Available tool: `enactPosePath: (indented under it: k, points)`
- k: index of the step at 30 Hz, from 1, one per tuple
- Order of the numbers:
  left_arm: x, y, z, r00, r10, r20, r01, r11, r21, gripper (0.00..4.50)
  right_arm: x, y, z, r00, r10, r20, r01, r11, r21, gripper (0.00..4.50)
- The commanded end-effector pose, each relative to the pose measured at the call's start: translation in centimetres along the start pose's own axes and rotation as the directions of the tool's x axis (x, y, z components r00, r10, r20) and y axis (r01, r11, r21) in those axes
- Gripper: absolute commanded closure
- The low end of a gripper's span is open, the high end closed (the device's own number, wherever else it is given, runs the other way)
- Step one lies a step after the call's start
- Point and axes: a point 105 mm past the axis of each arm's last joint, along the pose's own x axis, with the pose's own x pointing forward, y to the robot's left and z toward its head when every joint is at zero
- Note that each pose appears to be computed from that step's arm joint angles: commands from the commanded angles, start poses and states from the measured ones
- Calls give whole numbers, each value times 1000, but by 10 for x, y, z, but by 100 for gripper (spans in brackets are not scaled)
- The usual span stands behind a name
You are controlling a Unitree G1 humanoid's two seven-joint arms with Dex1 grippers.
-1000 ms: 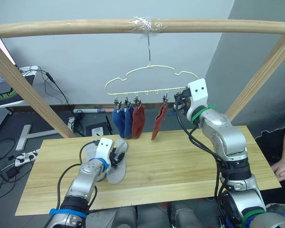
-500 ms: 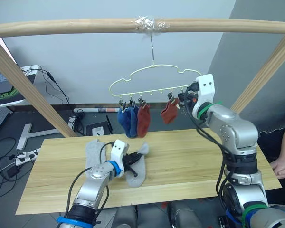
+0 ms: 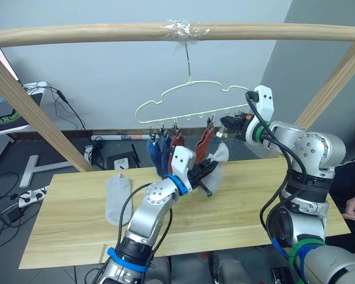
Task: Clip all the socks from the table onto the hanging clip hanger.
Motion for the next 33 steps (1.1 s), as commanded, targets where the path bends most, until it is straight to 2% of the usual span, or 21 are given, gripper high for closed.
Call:
enactPosePath:
  k: [1,17,20,24,30,31,33]
  points:
    - [5,7,5,998,65,17,-65,998,27,447,-7,2,7,1000,-9,30,9,1000,8,450]
    - [23,14,20,993,98,73,-102,993,54,447,-7,2,1,1000,-16,7,15,998,54,450]
    - [22,14,19,993,95,69,-99,994,52,450,-8,6,5,1000,12,21,-14,998,65,368]
    - [21,12,19,994,92,67,-95,995,44,450,-10,7,10,999,22,38,-24,998,54,214]
    - [23,8,14,997,67,35,-67,998,-5,450,-23,15,22,993,58,100,-64,996,58,10]
    - [25,7,13,998,62,32,-60,997,-49,450,-28,18,24,989,67,131,-71,997,29,5]
    - [27,4,10,999,40,17,-37,990,-137,396,-38,23,19,985,67,160,-56,996,-71,0]
